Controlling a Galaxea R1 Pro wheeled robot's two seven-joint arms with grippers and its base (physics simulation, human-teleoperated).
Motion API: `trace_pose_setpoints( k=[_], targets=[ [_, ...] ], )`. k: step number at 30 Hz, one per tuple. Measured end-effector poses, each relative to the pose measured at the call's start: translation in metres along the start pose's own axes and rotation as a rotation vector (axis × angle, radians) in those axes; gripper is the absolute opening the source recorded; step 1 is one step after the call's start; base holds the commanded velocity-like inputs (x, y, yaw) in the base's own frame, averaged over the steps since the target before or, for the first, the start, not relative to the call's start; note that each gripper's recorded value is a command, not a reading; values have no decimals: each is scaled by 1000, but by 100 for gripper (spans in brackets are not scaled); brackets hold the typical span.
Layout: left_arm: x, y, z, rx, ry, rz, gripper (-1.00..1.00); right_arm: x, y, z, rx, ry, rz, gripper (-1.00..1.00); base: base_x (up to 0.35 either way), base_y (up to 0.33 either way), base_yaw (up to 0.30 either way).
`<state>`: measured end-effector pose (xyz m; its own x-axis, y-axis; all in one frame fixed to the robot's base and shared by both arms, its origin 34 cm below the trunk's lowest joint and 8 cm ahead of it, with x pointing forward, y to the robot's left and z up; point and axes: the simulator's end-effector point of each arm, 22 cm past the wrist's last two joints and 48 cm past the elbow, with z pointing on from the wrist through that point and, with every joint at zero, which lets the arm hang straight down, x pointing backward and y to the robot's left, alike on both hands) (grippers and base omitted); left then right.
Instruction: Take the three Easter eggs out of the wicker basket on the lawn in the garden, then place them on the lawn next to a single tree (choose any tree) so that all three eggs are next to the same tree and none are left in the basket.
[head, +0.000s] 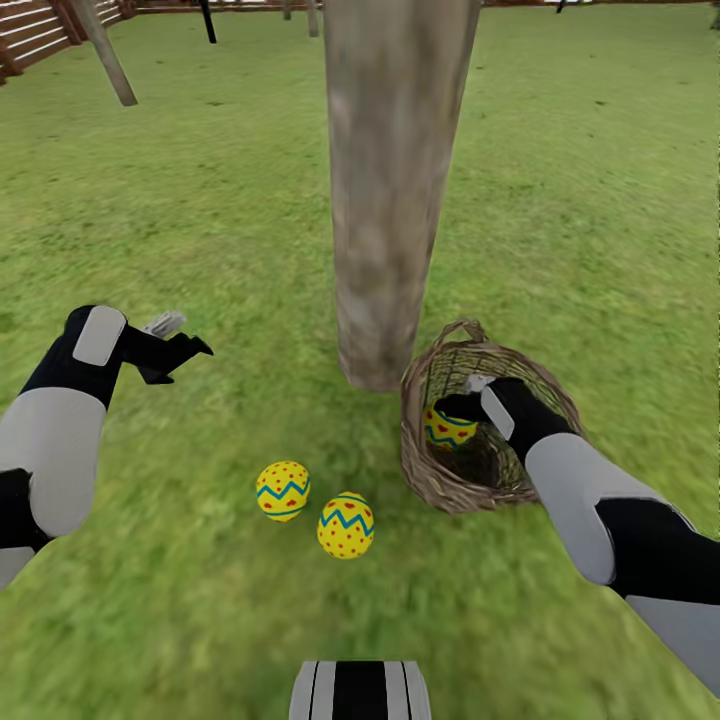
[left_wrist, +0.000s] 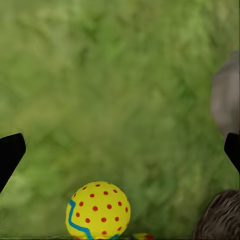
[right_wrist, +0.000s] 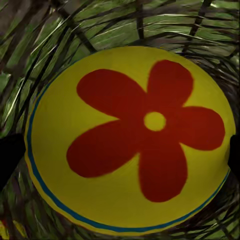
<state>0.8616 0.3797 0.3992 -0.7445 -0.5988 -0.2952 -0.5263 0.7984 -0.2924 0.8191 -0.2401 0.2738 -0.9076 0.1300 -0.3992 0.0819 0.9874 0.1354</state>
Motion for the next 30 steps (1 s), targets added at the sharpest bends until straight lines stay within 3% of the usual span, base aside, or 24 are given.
trace_pose_setpoints(
  k=[4, 13, 18, 21, 22, 24, 25, 27, 30],
  targets=[
    [10, -10, -2, 13, 21, 2, 100, -11, -6, -13, 5, -46, -3, -100, -232, 0, 0],
    [6, -22, -20, 35, 7, 6, 100, -24, -8, -45, 2, -112, -18, -100, -214, 0, 0],
    [8, -28, -9, 36, -26, -30, 100, -78, -18, -87, 12, -252, -33, -100, -7, 0, 0],
    [12, -34, -5, 39, -30, -30, 100, -107, -11, -125, 0, -355, -52, -100, 0, 0, 0],
    [13, -35, -5, 40, -29, -30, 100, -113, -5, -143, -9, -402, -63, -100, 0, 0, 0],
    [14, -36, -4, 40, -28, -29, 100, -118, 15, -207, -25, -545, -96, -100, 0, 3, 0],
    [15, -36, -4, 40, -26, -29, 100, -111, 27, -221, -39, -572, -99, -100, 0, 128, 0],
    [15, -36, -3, 40, -26, -29, 100, -97, 60, -221, -78, -567, -141, -100, 0, 230, 0],
    [12, -34, -5, 39, -30, -29, 100, -62, 137, -214, -176, -527, -268, -100, 0, 311, 0]
  ],
)
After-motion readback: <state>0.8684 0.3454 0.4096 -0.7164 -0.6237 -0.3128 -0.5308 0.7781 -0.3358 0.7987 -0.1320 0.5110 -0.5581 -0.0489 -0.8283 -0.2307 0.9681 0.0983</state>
